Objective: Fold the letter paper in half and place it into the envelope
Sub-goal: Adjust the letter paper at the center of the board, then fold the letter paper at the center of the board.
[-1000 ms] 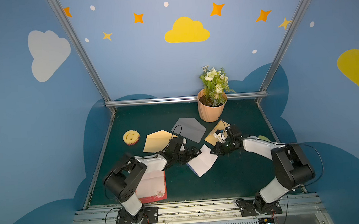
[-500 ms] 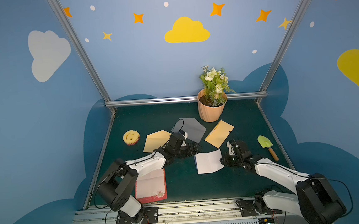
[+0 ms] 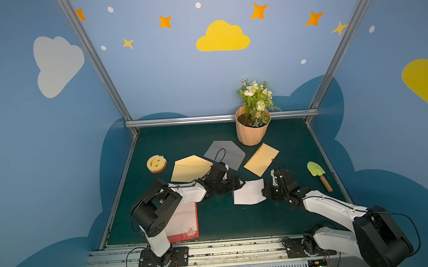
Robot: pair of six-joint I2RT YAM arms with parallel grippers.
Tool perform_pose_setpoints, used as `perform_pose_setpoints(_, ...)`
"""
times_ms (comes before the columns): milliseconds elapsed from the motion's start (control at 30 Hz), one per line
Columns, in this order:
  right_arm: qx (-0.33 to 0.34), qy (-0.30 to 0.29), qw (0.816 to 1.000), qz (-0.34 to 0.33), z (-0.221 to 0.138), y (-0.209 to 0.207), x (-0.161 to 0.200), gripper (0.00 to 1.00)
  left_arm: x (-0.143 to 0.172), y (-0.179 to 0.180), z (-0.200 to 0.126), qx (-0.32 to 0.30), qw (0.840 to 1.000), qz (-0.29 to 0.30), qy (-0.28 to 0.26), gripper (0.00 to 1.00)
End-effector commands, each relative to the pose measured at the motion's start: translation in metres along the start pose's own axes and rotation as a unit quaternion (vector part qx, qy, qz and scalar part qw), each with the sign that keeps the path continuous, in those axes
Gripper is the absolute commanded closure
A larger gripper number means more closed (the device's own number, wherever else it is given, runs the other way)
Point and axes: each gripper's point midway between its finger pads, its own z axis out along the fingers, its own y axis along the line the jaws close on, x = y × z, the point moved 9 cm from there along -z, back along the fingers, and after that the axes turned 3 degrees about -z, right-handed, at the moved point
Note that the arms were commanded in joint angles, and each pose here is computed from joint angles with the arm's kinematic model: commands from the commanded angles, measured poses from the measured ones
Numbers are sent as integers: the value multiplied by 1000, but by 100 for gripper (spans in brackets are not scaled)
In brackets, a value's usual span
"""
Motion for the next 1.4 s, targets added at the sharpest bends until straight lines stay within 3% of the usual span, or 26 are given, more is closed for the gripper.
perform_pose_setpoints(0,-26,1,999,-30,-8,15,-9,74,3,8,8,-1,1000,-12,9,8)
perform_pose_setpoints(100,-49,-5,998,-50,-19,25,-14,51,3,14,11,-3,1000,-21,11,9)
perform_pose_setpoints(200,-76,-3,995,-71,-28,37,-19,39,2,20,12,-5,999,-30,11,9)
perform_pose_setpoints(533,-162,53,980,-99,-26,71,-26,39,-1,34,17,7,998,-59,15,9)
perform_pose_setpoints(600,-143,65,983,-94,-26,66,-22,39,-1,36,17,10,998,-63,15,9)
perform_pose_setpoints(733,-82,29,993,-83,-44,51,-34,37,-4,36,11,21,997,-69,5,10)
perform_pose_setpoints(833,-78,27,994,-70,-52,35,-39,36,-11,34,-3,25,997,-68,-10,10)
perform_pose_setpoints(1100,-74,67,994,-44,-37,11,-32,34,-46,6,-64,34,996,-33,-81,8)
perform_pose_setpoints(1233,-69,77,994,-29,-27,2,-28,34,-43,-23,-83,59,995,-5,-80,7)
perform_pose_setpoints(1367,-75,91,993,-18,-19,-5,-26,34,-26,-43,-81,77,995,7,-61,7)
